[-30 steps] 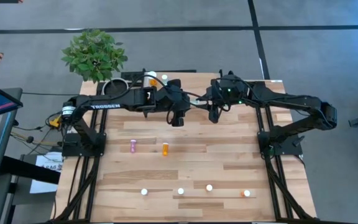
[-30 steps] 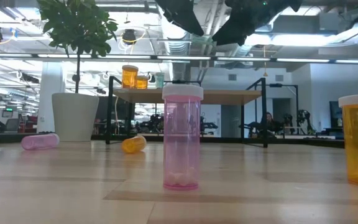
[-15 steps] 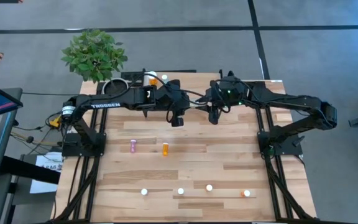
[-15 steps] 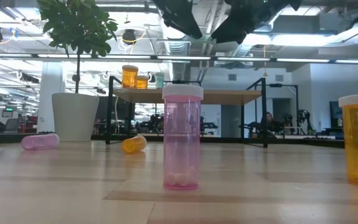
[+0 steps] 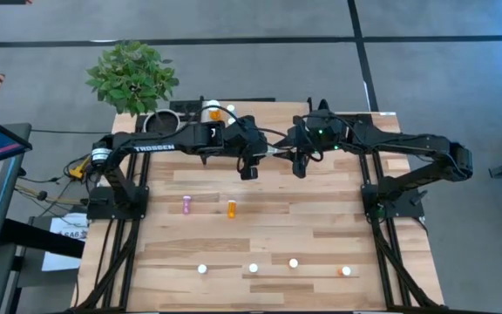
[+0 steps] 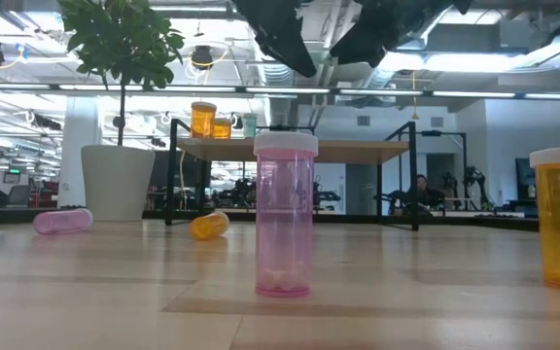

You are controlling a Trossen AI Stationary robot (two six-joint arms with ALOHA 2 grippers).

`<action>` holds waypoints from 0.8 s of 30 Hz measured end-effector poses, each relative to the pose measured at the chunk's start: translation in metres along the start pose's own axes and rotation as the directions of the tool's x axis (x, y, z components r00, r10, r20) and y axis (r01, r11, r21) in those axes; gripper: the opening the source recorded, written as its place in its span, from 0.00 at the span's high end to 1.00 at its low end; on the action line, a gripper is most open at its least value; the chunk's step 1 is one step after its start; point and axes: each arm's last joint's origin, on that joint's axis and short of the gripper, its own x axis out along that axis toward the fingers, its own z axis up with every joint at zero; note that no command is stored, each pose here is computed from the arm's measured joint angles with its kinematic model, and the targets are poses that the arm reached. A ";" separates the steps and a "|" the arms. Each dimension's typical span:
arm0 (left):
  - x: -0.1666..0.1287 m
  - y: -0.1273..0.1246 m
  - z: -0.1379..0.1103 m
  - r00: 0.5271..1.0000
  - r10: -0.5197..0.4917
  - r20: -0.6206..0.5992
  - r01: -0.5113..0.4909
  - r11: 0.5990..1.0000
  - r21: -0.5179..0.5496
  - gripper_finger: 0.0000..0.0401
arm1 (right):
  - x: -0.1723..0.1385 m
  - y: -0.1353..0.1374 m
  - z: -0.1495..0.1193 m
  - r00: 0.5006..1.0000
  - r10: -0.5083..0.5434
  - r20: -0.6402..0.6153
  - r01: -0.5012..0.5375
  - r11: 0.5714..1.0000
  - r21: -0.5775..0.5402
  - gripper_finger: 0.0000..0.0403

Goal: Pick and place medicine bottles onto shelf by color
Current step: Adjust the green pill bottle on the shelf

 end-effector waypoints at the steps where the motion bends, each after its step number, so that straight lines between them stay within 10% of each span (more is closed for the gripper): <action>1: 0.002 -0.001 -0.001 1.000 -0.002 -0.010 0.002 1.000 0.002 0.62 | 0.000 0.000 0.000 1.000 0.002 0.001 -0.002 1.000 -0.001 0.64; 14: 0.004 -0.001 0.000 1.000 -0.003 0.002 0.003 1.000 -0.005 0.82 | 0.000 0.000 0.000 1.000 -0.001 0.000 0.001 1.000 0.000 0.63; 24: 0.004 0.000 0.003 1.000 0.010 0.024 -0.009 1.000 -0.024 0.58 | 0.000 0.000 0.000 1.000 -0.002 -0.003 0.002 1.000 0.001 0.64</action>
